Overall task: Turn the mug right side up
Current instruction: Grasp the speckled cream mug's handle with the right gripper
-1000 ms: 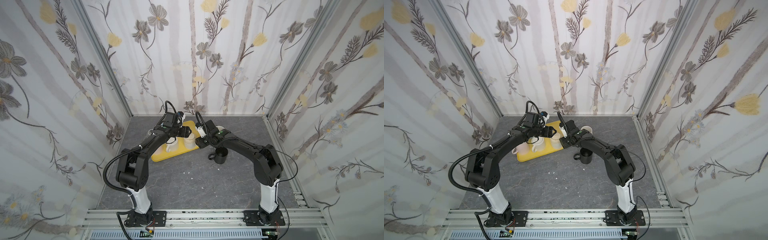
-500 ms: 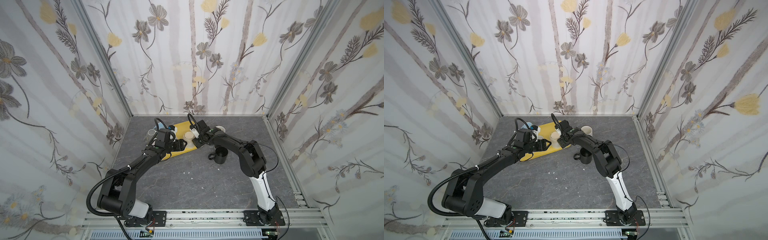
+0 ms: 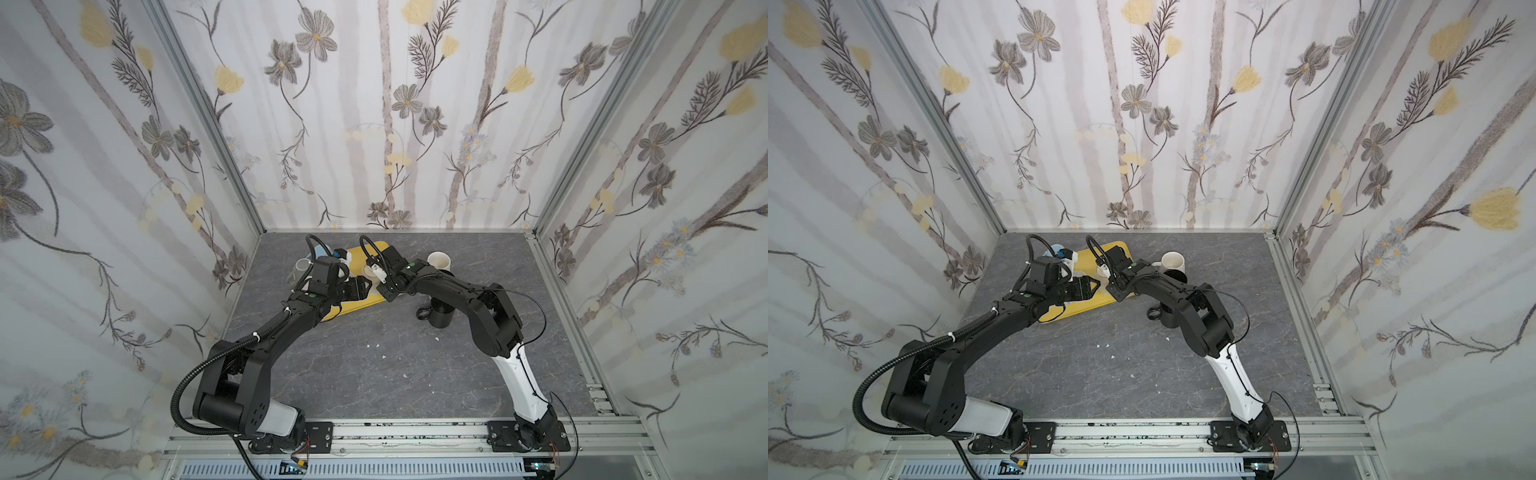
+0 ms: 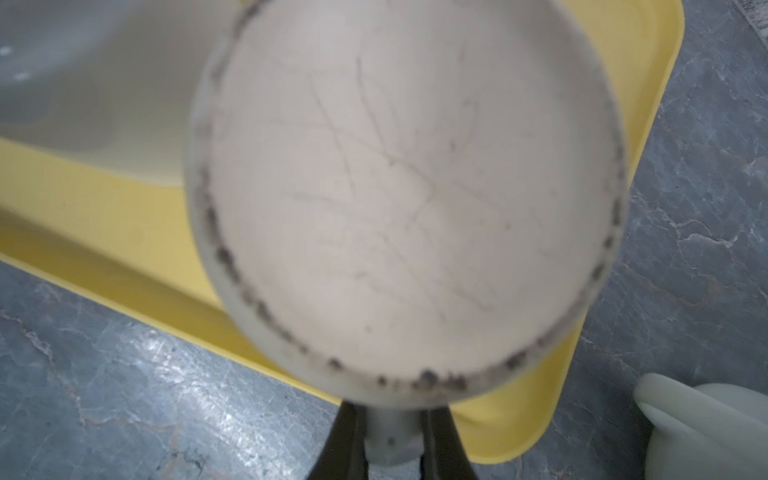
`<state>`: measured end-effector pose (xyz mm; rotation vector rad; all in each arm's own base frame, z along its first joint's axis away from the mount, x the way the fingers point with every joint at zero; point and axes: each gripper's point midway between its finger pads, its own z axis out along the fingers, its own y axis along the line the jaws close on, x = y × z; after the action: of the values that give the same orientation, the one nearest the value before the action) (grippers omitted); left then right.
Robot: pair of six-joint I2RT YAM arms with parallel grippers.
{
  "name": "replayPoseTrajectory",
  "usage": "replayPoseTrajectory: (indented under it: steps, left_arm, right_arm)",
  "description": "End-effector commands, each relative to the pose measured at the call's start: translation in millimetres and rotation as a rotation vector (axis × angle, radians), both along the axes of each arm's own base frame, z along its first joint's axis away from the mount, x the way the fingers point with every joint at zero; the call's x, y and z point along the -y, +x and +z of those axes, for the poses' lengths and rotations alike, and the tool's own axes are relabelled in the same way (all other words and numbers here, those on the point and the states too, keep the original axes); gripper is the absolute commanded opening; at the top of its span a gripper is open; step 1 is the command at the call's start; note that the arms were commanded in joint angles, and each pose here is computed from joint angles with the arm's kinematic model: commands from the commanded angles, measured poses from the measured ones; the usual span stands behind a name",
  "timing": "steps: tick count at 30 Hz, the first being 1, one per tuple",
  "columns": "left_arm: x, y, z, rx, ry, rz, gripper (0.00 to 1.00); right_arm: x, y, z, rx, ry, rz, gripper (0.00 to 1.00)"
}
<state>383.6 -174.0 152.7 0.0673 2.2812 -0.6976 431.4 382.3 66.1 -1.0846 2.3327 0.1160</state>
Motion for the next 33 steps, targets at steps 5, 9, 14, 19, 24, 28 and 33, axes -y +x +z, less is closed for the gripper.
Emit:
replayPoseTrajectory:
  steps: [5, 9, 14, 19, 24, 28, 33]
  left_arm:
    - [-6, 4, 10, 0.034, -0.003, 0.024, 0.67]
    - [-9, 4, 17, 0.052, -0.011, 0.037, 0.67]
    - [-12, 3, 28, 0.086, -0.026, 0.05, 0.67]
    - [-16, -4, 39, 0.131, -0.065, 0.067, 0.67]
    - [-23, -11, 39, 0.143, -0.092, 0.095, 0.67]
    - [-21, -18, 29, 0.114, -0.123, 0.096, 0.67]
    - [-20, -24, 13, 0.075, -0.153, 0.107, 0.67]
  right_arm:
    - [-7, 9, 22, 0.069, 0.036, -0.008, 0.0]
    - [-13, 10, 39, 0.071, 0.106, -0.027, 0.0]
    - [-26, 9, 65, 0.069, 0.232, -0.028, 0.0]
    - [-37, 5, 89, 0.06, 0.372, -0.015, 0.0]
    - [-38, 6, 80, 0.033, 0.392, -0.04, 0.0]
    - [-35, 5, 61, 0.007, 0.364, -0.057, 0.0]
    - [-29, 2, 43, -0.01, 0.326, -0.066, 0.0]
